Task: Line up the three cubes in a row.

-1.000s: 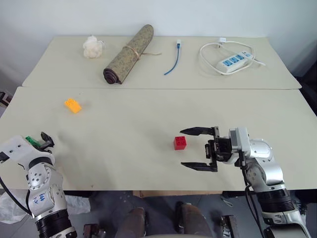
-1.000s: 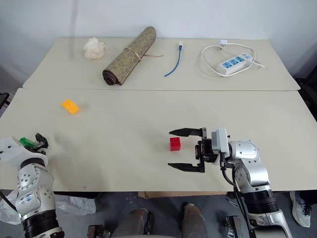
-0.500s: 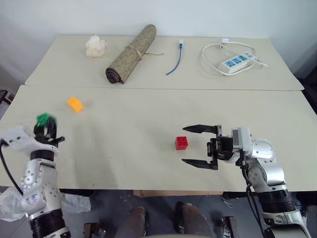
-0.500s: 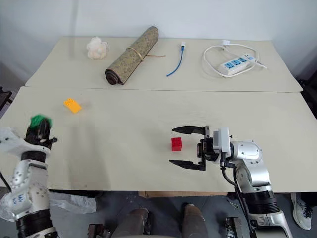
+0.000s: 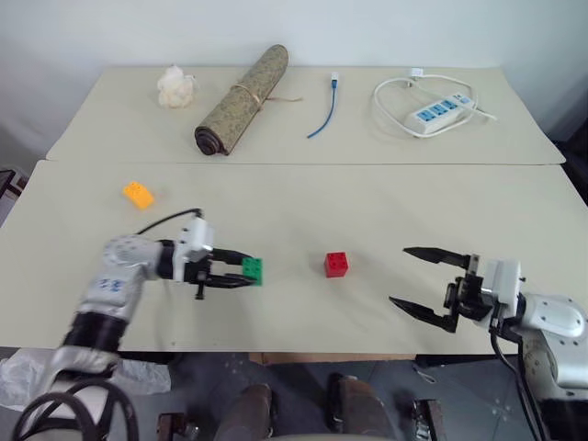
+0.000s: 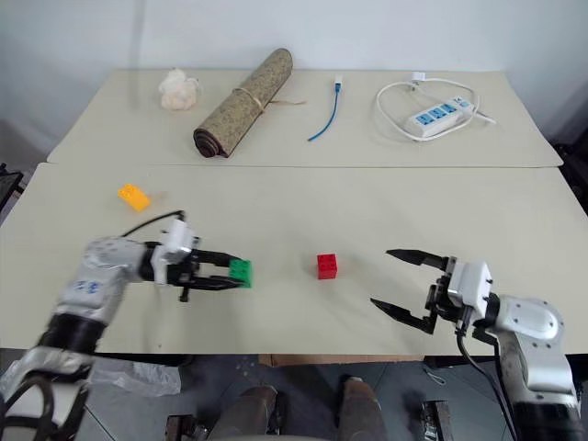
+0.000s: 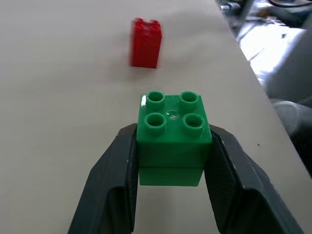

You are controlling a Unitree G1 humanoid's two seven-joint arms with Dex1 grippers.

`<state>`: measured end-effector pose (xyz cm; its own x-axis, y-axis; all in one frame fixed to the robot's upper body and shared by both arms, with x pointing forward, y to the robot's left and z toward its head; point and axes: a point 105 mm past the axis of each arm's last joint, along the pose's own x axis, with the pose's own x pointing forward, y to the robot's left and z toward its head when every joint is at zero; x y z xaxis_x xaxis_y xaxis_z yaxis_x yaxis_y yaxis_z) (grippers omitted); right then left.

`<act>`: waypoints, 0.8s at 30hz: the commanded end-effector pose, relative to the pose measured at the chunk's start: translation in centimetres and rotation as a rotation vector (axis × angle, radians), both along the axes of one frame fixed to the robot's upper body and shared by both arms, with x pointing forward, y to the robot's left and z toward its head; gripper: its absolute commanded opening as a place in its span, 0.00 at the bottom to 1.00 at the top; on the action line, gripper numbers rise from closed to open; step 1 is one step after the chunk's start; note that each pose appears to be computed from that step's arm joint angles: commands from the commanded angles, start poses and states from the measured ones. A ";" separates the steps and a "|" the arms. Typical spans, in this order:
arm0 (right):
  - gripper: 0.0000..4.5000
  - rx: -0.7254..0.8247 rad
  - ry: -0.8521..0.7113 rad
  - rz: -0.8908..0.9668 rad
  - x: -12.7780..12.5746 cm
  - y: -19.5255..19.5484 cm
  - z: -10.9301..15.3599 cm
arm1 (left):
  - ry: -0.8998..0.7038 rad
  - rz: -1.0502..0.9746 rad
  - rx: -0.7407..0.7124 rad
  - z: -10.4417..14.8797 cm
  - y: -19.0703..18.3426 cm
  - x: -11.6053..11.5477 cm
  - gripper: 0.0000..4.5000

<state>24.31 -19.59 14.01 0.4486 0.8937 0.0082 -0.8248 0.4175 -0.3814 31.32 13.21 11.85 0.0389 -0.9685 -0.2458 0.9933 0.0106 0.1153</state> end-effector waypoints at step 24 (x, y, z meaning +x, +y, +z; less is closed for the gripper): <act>1.00 0.051 -0.075 0.110 0.6 3.3 2.5 | -0.211 0.129 -0.118 3.6 3.2 0.2 0.88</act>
<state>24.96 -16.68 16.05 0.3758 0.9244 0.0650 -0.8270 0.3662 -0.4266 32.15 14.96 13.37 0.1424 -0.9762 -0.1636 0.9615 0.0972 0.2572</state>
